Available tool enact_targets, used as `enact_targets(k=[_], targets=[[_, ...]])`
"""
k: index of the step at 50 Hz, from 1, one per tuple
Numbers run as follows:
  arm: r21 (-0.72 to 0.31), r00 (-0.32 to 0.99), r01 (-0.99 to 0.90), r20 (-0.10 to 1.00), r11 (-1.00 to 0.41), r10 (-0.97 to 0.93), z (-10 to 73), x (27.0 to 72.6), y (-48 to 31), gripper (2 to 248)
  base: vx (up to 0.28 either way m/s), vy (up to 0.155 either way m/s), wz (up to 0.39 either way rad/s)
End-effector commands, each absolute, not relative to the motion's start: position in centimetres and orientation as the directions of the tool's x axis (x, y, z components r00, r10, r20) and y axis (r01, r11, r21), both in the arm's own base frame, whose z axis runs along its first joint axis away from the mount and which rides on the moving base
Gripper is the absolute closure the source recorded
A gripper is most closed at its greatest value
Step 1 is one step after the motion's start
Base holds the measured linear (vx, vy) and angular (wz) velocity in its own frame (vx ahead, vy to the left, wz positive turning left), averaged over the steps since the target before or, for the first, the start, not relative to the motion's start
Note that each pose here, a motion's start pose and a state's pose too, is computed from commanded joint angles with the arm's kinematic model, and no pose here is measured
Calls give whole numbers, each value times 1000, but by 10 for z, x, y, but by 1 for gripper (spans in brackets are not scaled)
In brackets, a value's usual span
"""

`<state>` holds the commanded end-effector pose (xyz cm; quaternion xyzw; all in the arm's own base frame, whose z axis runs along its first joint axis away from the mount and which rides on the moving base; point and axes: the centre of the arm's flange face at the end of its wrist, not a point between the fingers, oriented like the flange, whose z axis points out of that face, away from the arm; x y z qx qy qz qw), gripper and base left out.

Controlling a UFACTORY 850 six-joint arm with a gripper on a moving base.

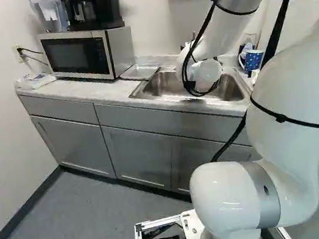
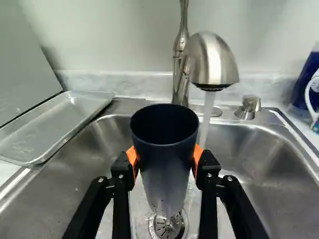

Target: Rinse the cup and place it in the tray

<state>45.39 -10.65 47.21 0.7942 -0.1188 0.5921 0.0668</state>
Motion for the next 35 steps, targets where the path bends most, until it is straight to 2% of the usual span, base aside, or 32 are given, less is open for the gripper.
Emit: enact_targets(k=[35], targets=[[-35,262,-324,957,-946,-125,472,443,-132,126,0,0,0]])
